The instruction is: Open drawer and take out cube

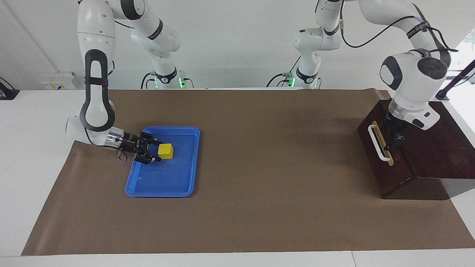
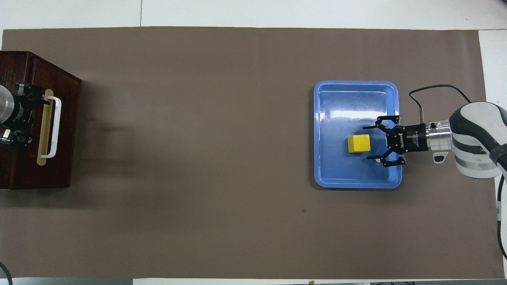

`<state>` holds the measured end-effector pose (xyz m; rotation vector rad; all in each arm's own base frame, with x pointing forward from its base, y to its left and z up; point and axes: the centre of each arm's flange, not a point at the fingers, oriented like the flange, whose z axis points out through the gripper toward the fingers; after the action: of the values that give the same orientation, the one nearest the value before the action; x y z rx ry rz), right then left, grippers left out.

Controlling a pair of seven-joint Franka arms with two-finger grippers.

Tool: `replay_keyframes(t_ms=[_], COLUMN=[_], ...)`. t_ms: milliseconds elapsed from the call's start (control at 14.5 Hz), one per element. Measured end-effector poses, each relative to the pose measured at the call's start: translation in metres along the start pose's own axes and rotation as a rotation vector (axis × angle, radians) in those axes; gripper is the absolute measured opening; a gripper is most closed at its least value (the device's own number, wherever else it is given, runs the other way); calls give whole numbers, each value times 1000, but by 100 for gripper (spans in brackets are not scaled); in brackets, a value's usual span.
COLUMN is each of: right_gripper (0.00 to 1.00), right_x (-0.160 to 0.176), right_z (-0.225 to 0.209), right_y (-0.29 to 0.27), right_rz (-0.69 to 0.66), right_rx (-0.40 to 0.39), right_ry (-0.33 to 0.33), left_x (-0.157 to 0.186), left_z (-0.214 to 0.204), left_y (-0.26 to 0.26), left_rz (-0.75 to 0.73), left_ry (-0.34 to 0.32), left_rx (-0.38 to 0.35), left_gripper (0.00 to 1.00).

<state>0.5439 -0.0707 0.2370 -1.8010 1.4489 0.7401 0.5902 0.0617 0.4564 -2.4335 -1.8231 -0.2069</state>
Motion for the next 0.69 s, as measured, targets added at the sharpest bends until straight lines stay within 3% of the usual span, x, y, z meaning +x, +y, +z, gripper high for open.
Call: replay_keyframes(t_ms=[413,551,689], right_gripper=[100,100,100], right_x=[-12,-45,-99], right_z=[-5,-14,-26], right_y=[-8,-28,-52], right_rz=[-44,-105,-183], right_rx=[-24,-79,-124], right_ry=[29,100,186], left_x=[3,0,-16], left_z=[0,-3,-20], left_y=[-1,0,7], left_rz=[9,37,76], left_ry=[-5,-7,-19], left_rx=[0,10,22], left_gripper=[100,100,100])
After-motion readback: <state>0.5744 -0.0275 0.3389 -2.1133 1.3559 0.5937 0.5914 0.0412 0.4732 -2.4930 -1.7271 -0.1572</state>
